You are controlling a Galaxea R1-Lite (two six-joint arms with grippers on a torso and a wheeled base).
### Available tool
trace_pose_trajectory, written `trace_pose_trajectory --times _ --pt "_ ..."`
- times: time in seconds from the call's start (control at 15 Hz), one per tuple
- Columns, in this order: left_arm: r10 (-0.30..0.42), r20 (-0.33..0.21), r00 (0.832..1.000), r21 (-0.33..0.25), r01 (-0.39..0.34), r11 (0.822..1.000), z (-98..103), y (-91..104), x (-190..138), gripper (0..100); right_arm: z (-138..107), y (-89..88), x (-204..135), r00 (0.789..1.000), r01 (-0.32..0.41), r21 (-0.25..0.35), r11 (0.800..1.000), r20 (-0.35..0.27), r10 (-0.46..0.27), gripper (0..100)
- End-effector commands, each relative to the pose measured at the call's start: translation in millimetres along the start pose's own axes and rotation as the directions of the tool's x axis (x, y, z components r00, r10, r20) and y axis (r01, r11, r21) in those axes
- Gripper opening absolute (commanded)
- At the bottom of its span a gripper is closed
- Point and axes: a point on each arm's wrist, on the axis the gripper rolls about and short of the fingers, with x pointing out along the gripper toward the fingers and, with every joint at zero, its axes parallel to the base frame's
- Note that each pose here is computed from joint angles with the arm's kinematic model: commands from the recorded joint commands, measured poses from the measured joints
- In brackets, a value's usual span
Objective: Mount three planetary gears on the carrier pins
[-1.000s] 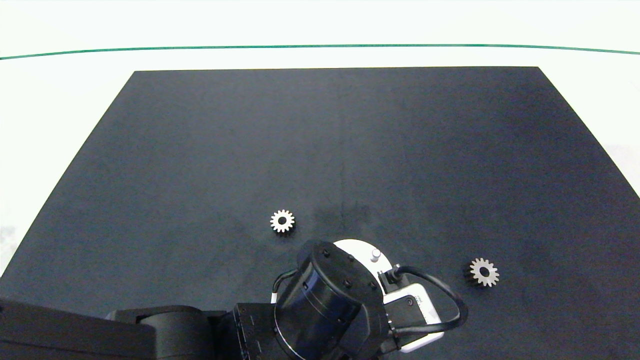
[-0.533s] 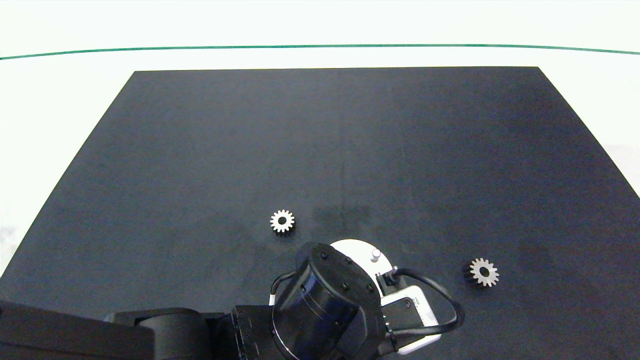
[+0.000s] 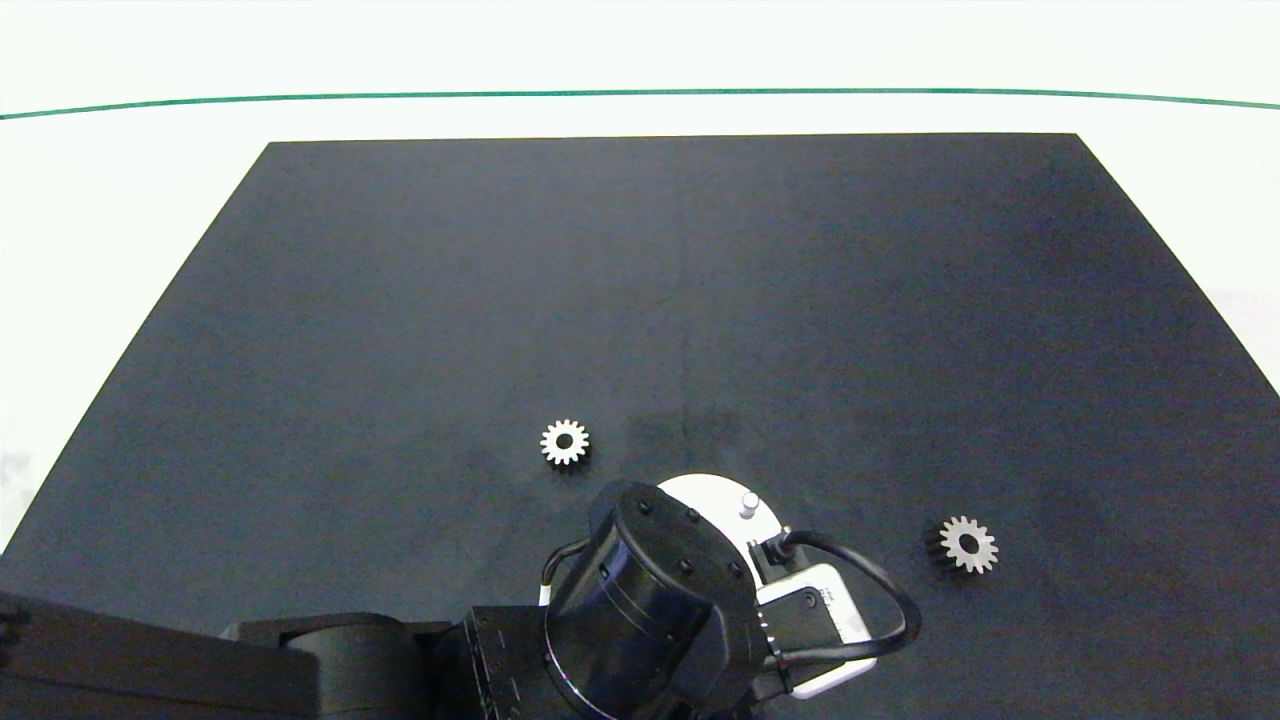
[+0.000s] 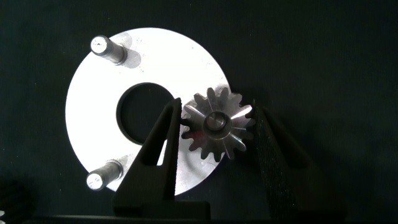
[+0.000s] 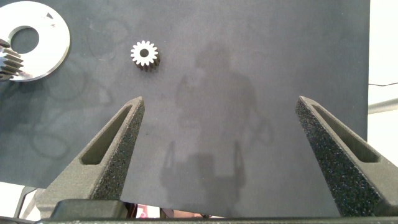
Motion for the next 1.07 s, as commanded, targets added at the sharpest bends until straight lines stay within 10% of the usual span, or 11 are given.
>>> trace_pose_trajectory --times 0.07,0.2,0.27,0.8,1.07 --pt "-0.005 -0.009 1.000 0.007 0.005 1.000 -2 -2.2 2 13 0 0.0 0 1.000 0.000 -0.002 1.000 -0.003 0.000 100" --pt "-0.007 -0.011 1.000 0.013 0.007 1.000 -3 -2.7 2 13 0 0.0 0 1.000 -0.001 0.000 1.000 -0.003 0.001 100" --pt "-0.007 -0.009 1.000 0.012 0.007 1.000 -2 -3.0 3 100 0 0.0 0 1.000 0.000 -0.002 1.000 -0.002 0.000 100" --pt "0.022 0.027 0.999 -0.002 -0.022 1.000 1 5.0 -9 100 0 0.0 0 1.000 0.000 0.000 1.000 -0.002 0.000 100" --pt "0.245 0.036 0.969 -0.114 -0.240 0.964 9 92.3 -78 100 0 -0.1 -1 1.000 -0.002 0.000 1.000 0.002 0.002 100"
